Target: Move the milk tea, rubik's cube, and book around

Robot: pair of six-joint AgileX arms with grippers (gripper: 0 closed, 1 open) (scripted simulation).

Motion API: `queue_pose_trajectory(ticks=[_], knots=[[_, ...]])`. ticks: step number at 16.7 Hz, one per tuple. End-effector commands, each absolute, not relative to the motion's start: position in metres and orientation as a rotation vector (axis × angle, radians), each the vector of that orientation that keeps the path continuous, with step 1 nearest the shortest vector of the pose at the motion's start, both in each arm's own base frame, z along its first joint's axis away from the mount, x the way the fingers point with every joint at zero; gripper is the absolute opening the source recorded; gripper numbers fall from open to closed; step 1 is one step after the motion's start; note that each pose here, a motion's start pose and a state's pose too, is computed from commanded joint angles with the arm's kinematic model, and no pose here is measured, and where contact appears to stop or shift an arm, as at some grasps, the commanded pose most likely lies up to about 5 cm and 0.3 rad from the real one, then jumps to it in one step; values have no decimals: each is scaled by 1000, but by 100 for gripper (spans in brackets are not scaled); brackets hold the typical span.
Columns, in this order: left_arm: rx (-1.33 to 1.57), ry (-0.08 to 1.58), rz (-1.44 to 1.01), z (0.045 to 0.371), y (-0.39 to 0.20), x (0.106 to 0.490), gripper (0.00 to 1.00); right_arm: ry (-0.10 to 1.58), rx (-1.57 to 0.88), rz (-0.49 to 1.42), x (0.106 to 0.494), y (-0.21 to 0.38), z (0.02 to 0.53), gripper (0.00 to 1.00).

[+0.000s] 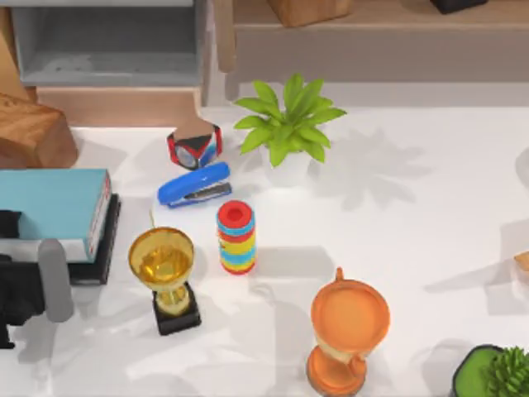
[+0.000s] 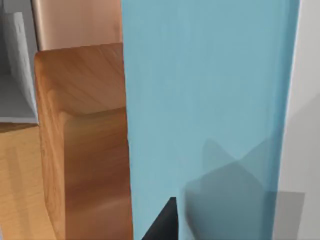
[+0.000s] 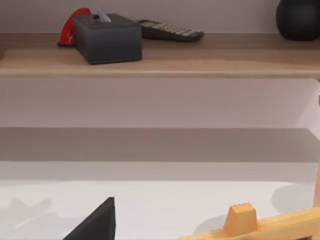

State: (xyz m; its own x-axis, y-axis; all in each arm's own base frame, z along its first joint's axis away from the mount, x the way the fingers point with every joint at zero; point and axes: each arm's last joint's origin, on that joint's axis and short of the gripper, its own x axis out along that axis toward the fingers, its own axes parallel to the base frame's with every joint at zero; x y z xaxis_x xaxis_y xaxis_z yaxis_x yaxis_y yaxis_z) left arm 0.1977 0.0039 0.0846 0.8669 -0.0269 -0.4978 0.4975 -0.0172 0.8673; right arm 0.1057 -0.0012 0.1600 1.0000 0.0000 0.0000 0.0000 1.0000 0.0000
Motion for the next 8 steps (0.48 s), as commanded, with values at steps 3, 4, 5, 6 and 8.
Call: queue_pose_trajectory(ticks=[3,4,5,6,8], knots=[[1542,385,-433,85,4,198,98,0,0,0,106,-1,160,100],[1542,385,-433,85,4,198,100,0,0,0,106,-1,160,100],[1542,385,-433,85,4,198,100,0,0,0,106,-1,160,100],[1542,385,-433,85,4,198,100,0,0,0,106,-1,160,100],[1542,385,-433,85,4,198,100,0,0,0,106,-1,160,100]])
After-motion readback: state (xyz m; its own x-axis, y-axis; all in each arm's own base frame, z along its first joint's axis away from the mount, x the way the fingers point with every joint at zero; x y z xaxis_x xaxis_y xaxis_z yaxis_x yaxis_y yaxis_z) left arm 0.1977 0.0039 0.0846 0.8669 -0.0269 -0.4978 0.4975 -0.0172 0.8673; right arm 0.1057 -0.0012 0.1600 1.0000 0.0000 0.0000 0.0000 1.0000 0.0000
